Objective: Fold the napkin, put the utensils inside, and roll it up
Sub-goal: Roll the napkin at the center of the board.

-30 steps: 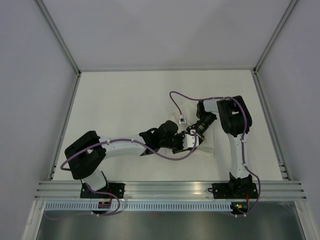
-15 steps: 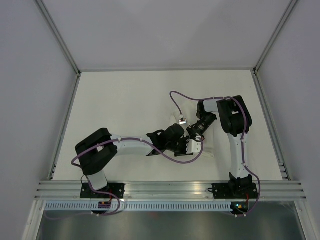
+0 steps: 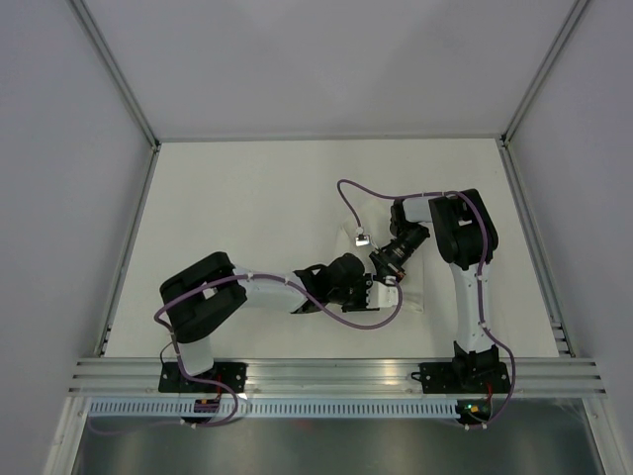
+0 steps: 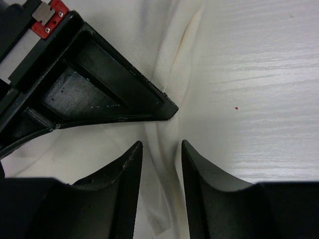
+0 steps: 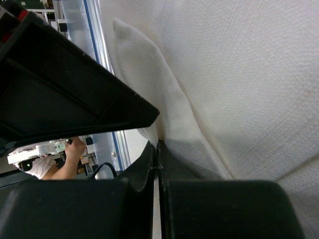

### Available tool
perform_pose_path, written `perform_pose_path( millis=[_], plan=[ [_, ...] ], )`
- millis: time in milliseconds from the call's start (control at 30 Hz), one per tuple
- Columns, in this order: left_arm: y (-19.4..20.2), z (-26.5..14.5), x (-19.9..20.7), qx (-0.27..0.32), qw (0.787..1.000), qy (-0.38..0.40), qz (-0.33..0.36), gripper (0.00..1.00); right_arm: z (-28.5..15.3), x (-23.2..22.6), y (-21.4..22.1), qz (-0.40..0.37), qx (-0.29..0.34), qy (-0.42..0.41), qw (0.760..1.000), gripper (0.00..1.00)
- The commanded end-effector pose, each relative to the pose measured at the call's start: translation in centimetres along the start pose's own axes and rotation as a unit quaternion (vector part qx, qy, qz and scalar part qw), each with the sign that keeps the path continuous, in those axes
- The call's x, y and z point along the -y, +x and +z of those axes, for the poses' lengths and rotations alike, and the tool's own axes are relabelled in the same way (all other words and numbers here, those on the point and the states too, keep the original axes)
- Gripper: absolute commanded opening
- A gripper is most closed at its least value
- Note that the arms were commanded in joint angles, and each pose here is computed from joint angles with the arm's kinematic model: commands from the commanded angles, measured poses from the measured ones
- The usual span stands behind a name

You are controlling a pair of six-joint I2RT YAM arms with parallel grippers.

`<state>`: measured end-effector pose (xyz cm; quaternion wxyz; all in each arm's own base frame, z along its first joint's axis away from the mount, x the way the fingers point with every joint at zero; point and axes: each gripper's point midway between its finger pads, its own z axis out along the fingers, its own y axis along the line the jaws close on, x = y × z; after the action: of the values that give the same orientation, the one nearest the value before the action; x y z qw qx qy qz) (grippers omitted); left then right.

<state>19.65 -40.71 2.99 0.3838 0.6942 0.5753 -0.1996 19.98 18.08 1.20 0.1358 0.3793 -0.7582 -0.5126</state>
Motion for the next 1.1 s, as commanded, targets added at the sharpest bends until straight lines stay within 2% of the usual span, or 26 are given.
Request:
perform_pose_path(
  millis=[0, 233, 533, 733, 967, 1067],
  plan=[
    [-1.5, -0.3, -1.8, 0.028, 0.998, -0.045, 0.03, 0.43, 0.1, 2.8, 0.1, -0.042, -0.008, 0.028, 0.999, 0.01],
    [-1.1, -0.1, -1.9, 0.021, 0.998, -0.05, 0.035, 0.44, 0.1, 2.9, 0.1, -0.042, -0.009, 0.028, 0.999, 0.01],
    [-1.3, 0.4, -0.6, 0.025, 0.999, -0.009, 0.032, 0.39, 0.0, 3.0, 0.1, -0.041, -0.008, 0.029, 0.999, 0.01],
    [-1.2, 0.9, 0.0, 0.011, 1.0, 0.016, 0.023, 0.3, 0.1, 3.0, 0.2, -0.038, -0.008, 0.027, 0.999, 0.01],
    [-1.3, 1.4, 0.5, 0.003, 0.999, 0.049, 0.003, 0.08, -0.1, 3.0, -0.1, -0.043, -0.004, 0.033, 0.998, 0.01],
    [-1.1, 1.5, 0.8, -0.001, 0.998, 0.066, -0.018, 0.03, -0.4, 2.8, -0.4, -0.048, 0.002, 0.044, 0.998, 0.03]
  ],
)
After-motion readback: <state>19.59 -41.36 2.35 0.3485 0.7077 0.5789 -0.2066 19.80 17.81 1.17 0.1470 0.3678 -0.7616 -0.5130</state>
